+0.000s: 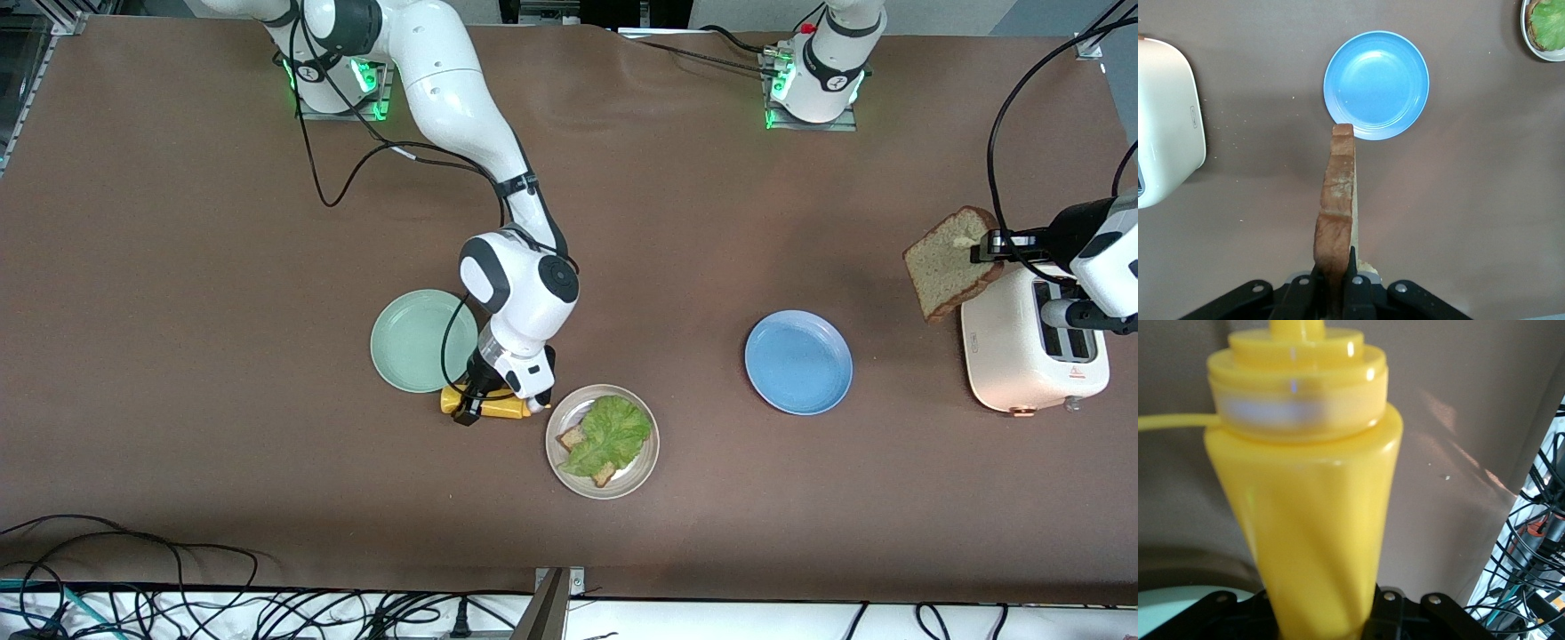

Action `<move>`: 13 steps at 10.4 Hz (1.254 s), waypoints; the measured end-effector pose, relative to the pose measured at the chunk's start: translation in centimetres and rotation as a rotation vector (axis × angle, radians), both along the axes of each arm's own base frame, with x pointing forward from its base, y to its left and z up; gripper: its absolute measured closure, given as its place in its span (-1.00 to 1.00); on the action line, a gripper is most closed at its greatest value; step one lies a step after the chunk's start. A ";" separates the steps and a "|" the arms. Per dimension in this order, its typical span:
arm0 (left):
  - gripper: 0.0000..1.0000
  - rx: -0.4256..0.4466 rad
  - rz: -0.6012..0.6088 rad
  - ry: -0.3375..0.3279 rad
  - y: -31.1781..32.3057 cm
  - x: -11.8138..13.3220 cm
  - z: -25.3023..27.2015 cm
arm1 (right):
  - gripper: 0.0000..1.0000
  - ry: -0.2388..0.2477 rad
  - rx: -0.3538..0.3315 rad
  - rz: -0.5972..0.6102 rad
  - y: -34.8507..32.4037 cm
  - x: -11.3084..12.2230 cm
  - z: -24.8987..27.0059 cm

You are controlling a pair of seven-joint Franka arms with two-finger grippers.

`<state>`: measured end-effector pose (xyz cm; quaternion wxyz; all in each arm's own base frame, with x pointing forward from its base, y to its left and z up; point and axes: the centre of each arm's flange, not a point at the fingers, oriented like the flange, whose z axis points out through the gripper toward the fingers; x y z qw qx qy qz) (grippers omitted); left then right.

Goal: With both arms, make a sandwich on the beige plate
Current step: 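Carry the yellow bottle over the sandwich and tilt it with the right gripper, then return the bottle with the right gripper while the left gripper carries the bread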

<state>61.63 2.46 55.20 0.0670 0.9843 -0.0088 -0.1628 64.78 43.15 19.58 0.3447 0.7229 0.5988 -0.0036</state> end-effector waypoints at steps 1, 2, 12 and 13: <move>0.81 0.000 0.000 0.000 0.0 0.0 0.0 | 0.37 -0.006 0.000 0.001 0.0 0.1 0.3; 0.81 0.000 0.000 0.000 0.0 0.0 0.0 | 0.37 -0.009 -0.001 0.001 0.0 0.2 0.4; 0.81 -0.127 0.122 0.026 -9.3 1.5 -1.5 | 0.37 0.423 0.655 -0.265 -21.0 3.2 13.3; 0.81 -0.136 0.164 0.025 -12.8 2.0 -2.2 | 0.37 0.470 0.705 -0.239 -23.3 3.3 13.5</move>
